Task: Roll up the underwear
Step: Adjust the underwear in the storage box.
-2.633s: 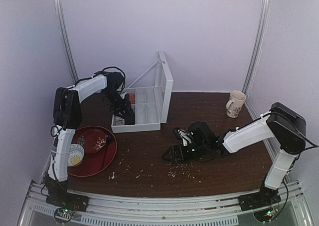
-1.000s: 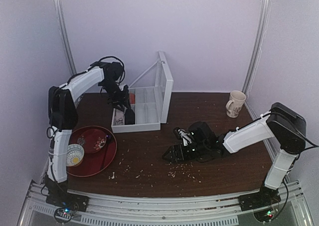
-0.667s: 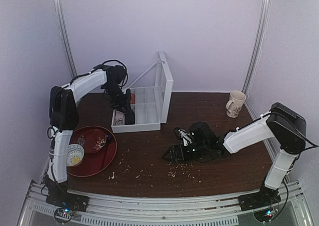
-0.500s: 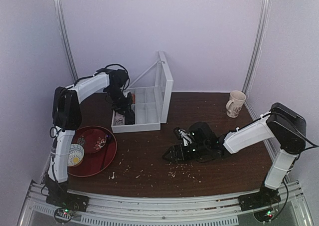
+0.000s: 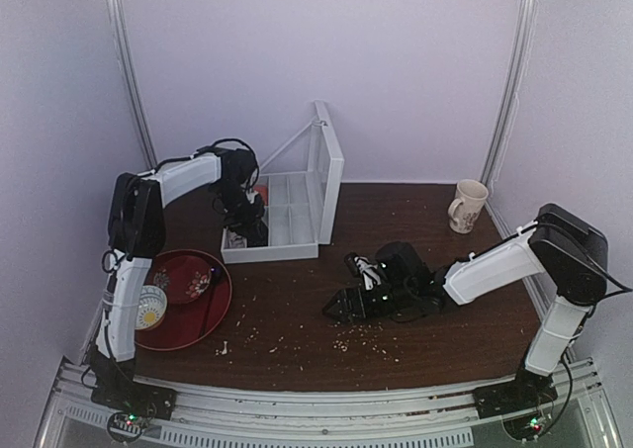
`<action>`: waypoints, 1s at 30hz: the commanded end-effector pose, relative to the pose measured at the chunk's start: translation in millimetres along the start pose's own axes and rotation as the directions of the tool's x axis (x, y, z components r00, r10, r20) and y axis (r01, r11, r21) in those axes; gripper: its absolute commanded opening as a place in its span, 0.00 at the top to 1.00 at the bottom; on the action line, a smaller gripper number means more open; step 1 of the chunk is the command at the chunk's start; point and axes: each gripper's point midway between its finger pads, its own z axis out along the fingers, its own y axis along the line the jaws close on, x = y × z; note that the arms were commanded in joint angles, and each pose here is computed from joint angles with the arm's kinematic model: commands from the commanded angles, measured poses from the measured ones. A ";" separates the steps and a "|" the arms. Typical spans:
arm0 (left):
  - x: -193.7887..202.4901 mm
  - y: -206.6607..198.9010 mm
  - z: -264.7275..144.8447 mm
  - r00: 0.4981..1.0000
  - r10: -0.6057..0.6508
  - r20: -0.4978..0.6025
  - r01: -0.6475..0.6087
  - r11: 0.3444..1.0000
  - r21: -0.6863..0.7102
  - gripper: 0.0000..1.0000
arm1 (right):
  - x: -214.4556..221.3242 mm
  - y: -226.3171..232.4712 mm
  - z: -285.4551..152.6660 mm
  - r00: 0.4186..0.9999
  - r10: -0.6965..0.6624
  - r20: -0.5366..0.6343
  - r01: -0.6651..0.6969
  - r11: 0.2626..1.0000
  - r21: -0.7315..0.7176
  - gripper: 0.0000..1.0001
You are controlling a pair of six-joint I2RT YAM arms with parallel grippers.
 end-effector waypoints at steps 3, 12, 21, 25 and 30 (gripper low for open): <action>-5.0 -13.2 -29.4 0.998 0.025 0.062 -0.027 1.000 0.017 0.78 | 25.2 -17.9 -0.4 0.995 0.052 -0.087 -0.047 0.997 0.060 0.00; -14.0 -16.8 -45.0 0.992 0.031 0.121 -0.032 0.999 0.008 0.75 | 22.6 -15.8 1.0 0.995 0.043 -0.087 -0.038 0.998 0.053 0.00; -44.0 2.8 -24.8 0.990 -0.009 0.142 0.010 1.000 -0.010 0.74 | 20.0 -14.5 -4.0 0.996 0.039 -0.078 -0.034 0.998 0.061 0.00; -40.9 11.8 -0.9 0.995 -0.023 0.095 0.024 1.000 -0.015 0.74 | 21.7 -16.0 -6.8 0.996 0.039 -0.080 -0.033 0.997 0.071 0.00; -31.9 23.4 30.3 0.999 -0.035 0.038 0.036 0.999 -0.030 0.73 | 22.7 -17.1 -8.1 0.996 0.041 -0.080 -0.035 0.996 0.077 0.00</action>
